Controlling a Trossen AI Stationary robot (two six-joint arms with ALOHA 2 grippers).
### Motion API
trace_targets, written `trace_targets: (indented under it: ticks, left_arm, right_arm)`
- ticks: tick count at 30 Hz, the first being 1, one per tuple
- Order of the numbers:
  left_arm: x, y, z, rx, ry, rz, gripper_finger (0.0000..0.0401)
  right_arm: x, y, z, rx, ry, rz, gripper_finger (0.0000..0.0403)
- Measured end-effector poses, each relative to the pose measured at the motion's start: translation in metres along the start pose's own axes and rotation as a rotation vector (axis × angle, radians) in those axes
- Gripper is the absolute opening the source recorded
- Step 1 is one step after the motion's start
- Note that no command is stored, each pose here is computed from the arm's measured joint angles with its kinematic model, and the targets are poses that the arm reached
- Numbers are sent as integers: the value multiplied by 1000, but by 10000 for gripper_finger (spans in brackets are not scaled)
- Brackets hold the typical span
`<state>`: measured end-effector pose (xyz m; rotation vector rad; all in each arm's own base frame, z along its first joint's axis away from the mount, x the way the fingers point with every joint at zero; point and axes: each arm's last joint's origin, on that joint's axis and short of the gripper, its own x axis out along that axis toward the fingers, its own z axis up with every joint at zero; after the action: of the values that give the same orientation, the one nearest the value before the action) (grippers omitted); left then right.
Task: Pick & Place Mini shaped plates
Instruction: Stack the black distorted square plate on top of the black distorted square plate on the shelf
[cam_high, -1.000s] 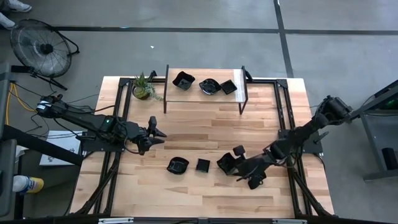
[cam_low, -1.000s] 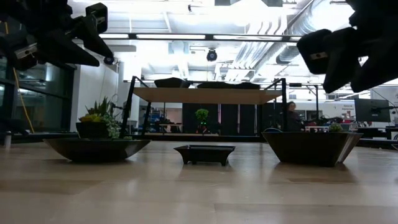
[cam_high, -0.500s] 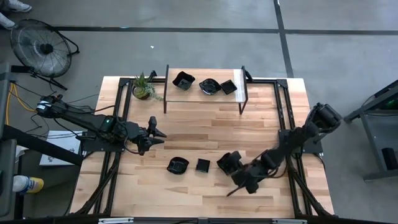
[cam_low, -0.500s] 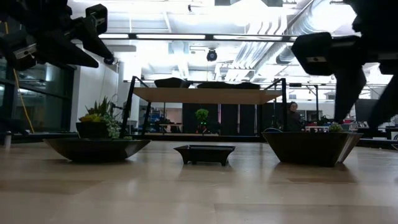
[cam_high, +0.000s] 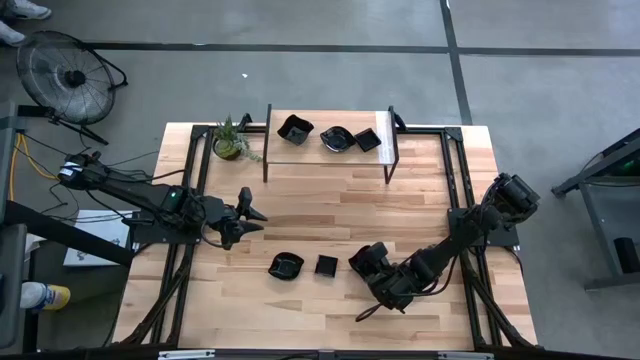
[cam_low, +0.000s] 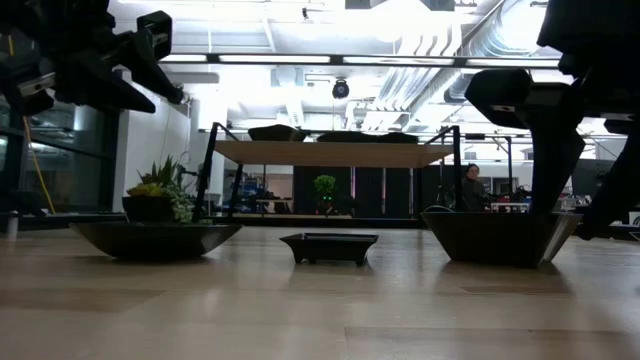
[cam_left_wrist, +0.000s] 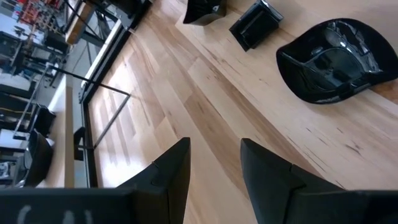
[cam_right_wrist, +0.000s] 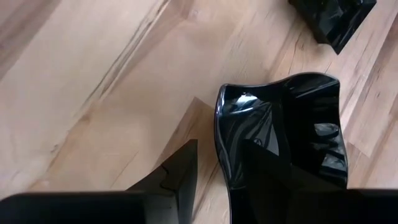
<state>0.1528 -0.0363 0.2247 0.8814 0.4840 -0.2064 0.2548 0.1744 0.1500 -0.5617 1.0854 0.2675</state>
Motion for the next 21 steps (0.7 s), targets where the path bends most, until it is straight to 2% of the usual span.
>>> trace_targets:
  ticks: [7, 19, 21]
  left_arm:
    - [0, 0, 0, -6, 4, -3, 136]
    - [0, 0, 0, -5, 4, -3, 136]
    - [0, 0, 0, -5, 4, -3, 136]
  right_arm:
    - [-2, 5, -1, -17, 5, -4, 103]
    - [-2, 6, -2, -32, 17, -3, 8]
    - [-2, 6, -2, -32, 17, -8, 4]
